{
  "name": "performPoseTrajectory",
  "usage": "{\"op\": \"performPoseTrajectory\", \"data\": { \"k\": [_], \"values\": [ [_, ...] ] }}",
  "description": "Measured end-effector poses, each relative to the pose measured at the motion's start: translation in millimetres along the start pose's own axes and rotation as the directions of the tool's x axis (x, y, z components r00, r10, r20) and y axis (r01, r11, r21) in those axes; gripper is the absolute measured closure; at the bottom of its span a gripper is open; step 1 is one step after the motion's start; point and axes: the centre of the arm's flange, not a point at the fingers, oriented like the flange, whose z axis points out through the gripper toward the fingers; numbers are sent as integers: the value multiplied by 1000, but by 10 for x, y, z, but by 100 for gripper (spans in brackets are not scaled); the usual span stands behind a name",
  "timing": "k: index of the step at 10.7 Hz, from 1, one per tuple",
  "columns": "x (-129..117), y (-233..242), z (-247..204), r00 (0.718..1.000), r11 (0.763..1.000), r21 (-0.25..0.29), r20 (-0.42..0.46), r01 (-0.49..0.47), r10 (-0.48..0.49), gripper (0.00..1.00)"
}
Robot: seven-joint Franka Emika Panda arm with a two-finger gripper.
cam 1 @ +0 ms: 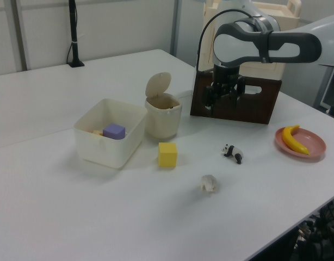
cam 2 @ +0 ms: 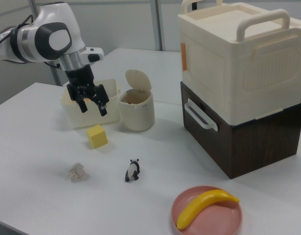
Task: Grab it up and put it in the trash
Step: 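Move the open gripper over the small translucent crumpled wrapper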
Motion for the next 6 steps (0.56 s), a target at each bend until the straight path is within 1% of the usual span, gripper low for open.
{"op": "performPoseTrajectory", "data": {
  "k": [6],
  "values": [
    [30, -11, 37, 1000, 1000, 4, 6, 0, 0, 0]
  ]
}}
